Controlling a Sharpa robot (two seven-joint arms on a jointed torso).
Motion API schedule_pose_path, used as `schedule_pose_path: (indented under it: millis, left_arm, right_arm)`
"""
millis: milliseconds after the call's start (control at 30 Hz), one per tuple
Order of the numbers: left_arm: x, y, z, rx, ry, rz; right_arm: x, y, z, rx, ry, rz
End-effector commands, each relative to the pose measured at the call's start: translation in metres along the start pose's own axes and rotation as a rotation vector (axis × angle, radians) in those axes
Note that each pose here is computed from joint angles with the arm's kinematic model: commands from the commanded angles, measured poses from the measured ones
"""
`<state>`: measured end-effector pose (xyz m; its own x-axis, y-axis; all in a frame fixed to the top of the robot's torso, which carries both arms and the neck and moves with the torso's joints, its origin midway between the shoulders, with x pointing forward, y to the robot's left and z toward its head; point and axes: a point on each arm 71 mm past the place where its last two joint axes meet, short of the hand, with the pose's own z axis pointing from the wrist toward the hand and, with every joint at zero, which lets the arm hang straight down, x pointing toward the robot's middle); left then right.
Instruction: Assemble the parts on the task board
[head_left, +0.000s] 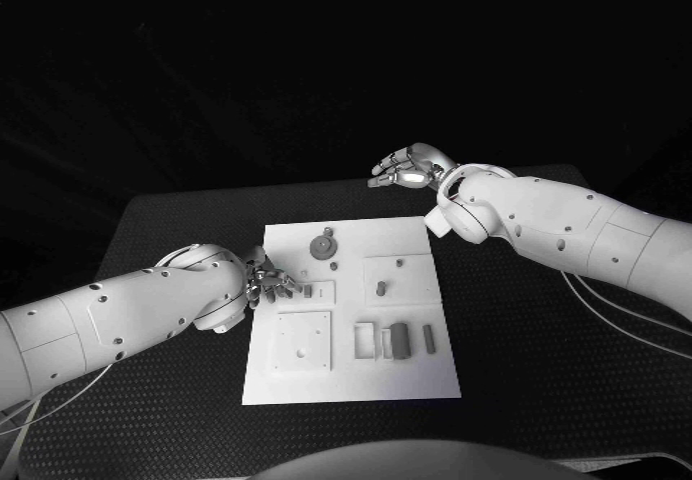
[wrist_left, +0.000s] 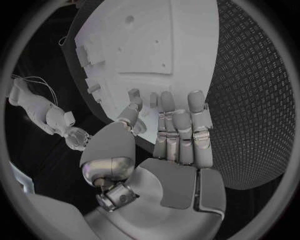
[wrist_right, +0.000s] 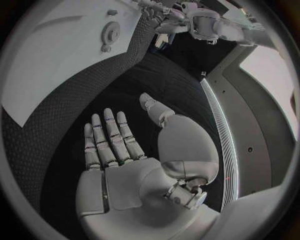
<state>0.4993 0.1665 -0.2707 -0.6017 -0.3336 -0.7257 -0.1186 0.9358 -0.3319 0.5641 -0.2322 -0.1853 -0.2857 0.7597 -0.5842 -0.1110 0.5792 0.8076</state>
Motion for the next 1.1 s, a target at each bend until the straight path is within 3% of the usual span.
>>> schedule_pose_path:
  millis: [33,533,1100]
  left_arm:
    - [0.0029,-0.0017,0.0001,0.01,0.013,-0.003]
    - [0.0028,-0.0051,-0.0028,0.027,0.004,-0.011]
    - [-0.002,0.0006,-0.0033,0.017,-0.013,-0.017]
  right_arm:
    - [0.0011,0.001,0.0,-0.011,0.01,0.0]
    - [0.0015,0.0007,-0.0001,-0.011,0.011,0.0]
    - [0.0018,0.0005,0.0,-0.01,0.011,0.0]
